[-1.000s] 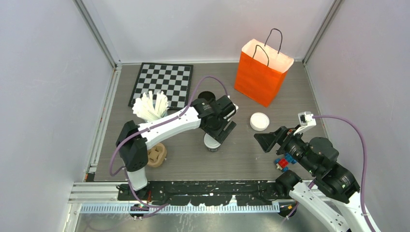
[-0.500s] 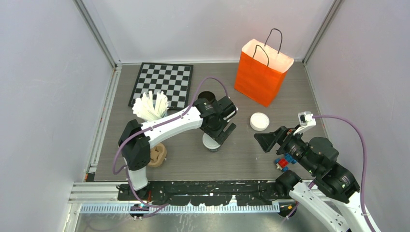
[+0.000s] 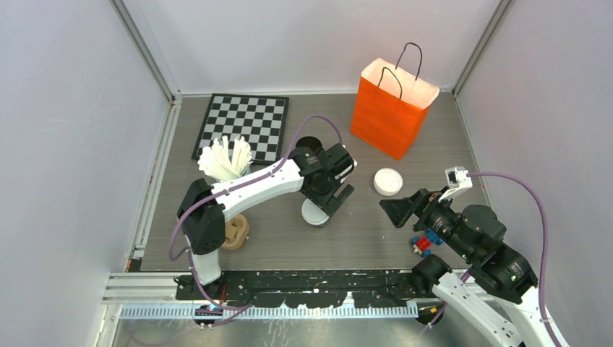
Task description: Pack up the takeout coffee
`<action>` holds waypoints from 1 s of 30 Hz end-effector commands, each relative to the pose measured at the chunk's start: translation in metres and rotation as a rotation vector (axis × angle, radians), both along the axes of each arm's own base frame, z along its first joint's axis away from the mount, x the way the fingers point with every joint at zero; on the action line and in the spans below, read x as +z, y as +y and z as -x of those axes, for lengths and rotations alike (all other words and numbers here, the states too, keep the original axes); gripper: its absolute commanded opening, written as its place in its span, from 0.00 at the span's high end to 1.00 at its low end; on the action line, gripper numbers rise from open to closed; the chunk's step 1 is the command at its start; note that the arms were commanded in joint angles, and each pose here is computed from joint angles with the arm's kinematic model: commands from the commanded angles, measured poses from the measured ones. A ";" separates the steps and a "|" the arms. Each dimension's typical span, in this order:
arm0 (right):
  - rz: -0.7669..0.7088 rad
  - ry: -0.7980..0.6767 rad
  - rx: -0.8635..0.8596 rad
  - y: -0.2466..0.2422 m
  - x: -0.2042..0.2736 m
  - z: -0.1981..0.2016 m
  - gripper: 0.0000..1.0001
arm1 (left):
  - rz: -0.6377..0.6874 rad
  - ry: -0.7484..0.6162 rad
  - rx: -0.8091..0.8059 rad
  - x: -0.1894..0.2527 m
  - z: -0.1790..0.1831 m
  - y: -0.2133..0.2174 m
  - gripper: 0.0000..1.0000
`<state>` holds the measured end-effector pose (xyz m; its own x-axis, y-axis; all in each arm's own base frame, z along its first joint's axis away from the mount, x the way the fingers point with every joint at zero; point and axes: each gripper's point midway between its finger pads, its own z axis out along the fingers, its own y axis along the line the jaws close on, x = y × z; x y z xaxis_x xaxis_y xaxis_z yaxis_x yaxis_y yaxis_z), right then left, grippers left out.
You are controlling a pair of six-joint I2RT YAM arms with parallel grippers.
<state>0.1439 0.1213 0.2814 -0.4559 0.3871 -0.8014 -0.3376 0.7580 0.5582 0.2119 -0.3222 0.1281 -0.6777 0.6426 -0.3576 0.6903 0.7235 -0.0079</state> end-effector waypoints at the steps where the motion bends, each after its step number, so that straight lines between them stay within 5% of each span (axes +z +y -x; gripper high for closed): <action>1: -0.009 -0.044 0.009 0.001 0.013 -0.001 0.11 | 0.048 -0.026 -0.027 0.013 -0.006 -0.014 0.17; 10: -0.010 -0.047 0.010 0.001 0.014 0.000 0.11 | 0.041 -0.013 -0.025 0.016 -0.005 -0.016 0.27; 30: -0.020 0.004 0.035 0.010 -0.003 -0.002 0.11 | 0.052 -0.024 -0.031 0.019 -0.013 -0.027 0.34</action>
<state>0.1444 0.1226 0.2767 -0.4646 0.3818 -0.7989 -0.3355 0.7591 0.5579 0.2220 -0.3392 0.1330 -0.6641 0.6508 -0.3680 0.7032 0.7109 -0.0119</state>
